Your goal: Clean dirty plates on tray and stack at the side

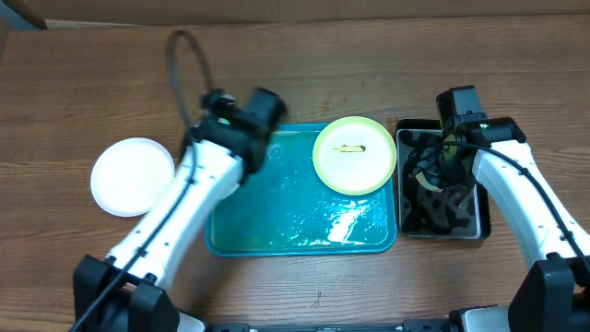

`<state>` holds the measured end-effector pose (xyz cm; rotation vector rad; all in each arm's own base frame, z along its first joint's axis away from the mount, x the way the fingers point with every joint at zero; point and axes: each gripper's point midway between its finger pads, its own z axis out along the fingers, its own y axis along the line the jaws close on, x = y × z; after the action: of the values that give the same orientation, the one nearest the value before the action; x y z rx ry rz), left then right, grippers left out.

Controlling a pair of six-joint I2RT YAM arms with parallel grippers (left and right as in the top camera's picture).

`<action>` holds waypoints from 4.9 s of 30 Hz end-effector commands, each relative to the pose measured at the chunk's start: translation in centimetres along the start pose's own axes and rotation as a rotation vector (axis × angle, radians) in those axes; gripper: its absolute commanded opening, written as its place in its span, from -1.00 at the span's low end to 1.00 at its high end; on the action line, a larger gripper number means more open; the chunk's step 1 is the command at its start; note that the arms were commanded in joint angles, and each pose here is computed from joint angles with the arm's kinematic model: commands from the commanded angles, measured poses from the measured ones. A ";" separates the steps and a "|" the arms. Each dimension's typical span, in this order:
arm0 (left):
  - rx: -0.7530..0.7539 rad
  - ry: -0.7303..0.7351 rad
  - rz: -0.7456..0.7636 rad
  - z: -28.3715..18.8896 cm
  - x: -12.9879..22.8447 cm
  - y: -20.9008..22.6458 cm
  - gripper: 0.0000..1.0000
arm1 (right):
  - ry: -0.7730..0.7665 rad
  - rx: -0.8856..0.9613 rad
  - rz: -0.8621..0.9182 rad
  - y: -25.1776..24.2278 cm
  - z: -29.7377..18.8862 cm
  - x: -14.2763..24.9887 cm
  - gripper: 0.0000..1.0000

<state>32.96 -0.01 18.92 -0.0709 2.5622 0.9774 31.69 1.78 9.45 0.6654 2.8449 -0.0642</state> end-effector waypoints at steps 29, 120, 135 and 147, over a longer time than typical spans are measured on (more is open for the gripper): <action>0.387 0.569 -0.847 17.9 9.1 11.0 -0.92 | 0.018 0.024 0.003 -0.8 0.7 0.9 -0.93; 1.032 0.169 -0.001 -4.5 -1.4 -12.1 0.02 | 0.069 0.082 0.139 -6.6 8.6 5.6 -0.90; 1.032 0.168 -0.001 -4.5 -1.4 -12.1 0.02 | 0.206 0.118 0.063 -6.1 7.9 9.6 -0.92; 1.032 0.169 -0.001 -4.5 -1.4 -12.1 0.03 | 0.090 -0.181 -0.065 0.0 5.2 3.4 -0.88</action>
<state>34.56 -12.17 14.23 0.1037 2.9101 -0.4519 27.39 1.62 1.73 0.7004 2.9486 0.1352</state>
